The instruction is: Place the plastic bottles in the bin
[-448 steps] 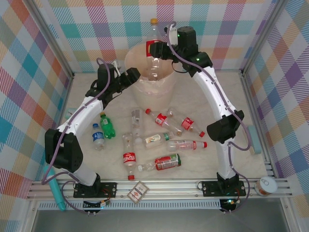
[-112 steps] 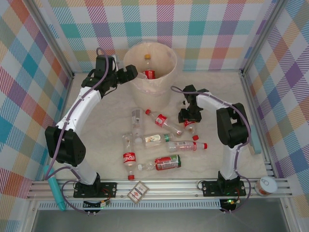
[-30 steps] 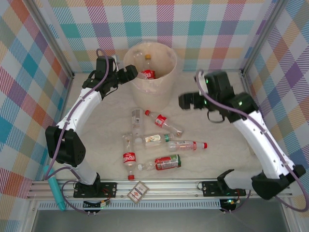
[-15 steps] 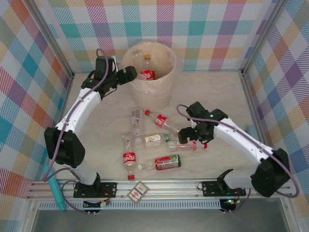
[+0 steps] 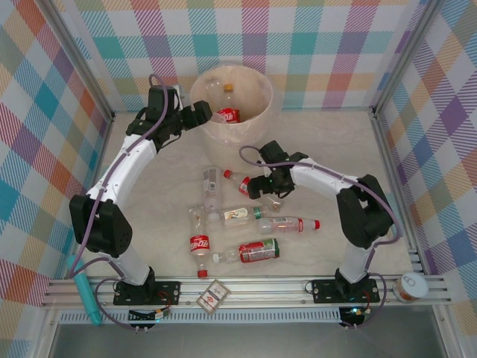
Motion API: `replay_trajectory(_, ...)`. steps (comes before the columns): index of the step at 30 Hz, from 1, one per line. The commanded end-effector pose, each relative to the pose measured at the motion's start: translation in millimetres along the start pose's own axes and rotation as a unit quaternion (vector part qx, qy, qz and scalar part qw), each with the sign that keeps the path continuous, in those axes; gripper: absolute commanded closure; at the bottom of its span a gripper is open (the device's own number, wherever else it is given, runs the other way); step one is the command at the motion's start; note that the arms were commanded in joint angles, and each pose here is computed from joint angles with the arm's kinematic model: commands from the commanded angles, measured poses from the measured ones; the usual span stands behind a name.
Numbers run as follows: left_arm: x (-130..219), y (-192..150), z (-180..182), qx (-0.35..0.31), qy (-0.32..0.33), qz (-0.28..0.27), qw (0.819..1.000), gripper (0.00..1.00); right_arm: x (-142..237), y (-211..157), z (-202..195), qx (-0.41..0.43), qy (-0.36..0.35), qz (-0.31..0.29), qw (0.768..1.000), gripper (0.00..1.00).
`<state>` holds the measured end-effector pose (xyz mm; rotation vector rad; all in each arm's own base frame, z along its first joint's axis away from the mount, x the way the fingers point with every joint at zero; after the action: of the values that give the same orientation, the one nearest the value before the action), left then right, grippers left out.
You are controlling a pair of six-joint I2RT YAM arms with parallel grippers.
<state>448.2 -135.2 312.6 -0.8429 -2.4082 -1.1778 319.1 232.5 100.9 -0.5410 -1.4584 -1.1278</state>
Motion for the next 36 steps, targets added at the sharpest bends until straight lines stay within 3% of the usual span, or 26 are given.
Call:
replay_trajectory(1,-8,-15,15,0.0,0.035,0.037,0.999,0.11,-8,15,8,0.009,0.023,-0.016,1.0,0.03)
replay_trajectory(5,-7,-13,13,0.002,0.031,0.032,0.999,0.11,-21,11,6,0.005,0.02,-0.001,1.0,0.08)
replay_trajectory(11,-7,-12,12,0.004,0.029,0.03,0.999,0.11,-21,1,-3,-0.007,-0.002,0.006,1.0,0.24)
replay_trajectory(19,-10,-11,11,0.008,0.027,0.028,0.999,0.11,5,-19,-27,-0.012,-0.032,0.007,0.999,0.36)
replay_trajectory(29,-13,-9,10,0.009,0.025,0.029,0.999,0.11,50,-50,-73,-0.075,-0.054,-0.016,0.996,0.43)
replay_trajectory(32,-13,-9,9,0.009,0.025,0.03,0.999,0.11,56,-47,-76,-0.084,-0.048,-0.031,0.995,0.37)
replay_trajectory(34,-13,-9,10,0.01,0.025,0.03,0.999,0.11,53,-42,-77,-0.086,-0.046,-0.027,0.995,0.18)
replay_trajectory(36,-12,-9,9,0.009,0.025,0.03,0.999,0.11,44,-40,-88,-0.099,-0.077,-0.003,0.992,0.06)
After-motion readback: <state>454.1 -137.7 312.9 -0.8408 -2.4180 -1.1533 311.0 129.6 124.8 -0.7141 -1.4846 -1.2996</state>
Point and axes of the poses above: each hand's point on the last joint's axis, 136 mm out from that joint toward the fingers, its own x axis back along the fingers, its own z axis along the line the jaws close on, y = z × x, the point moved 4 cm from there along x, back along the fingers, and after that the axes turned 9 degrees about x, right-handed, at the moved point
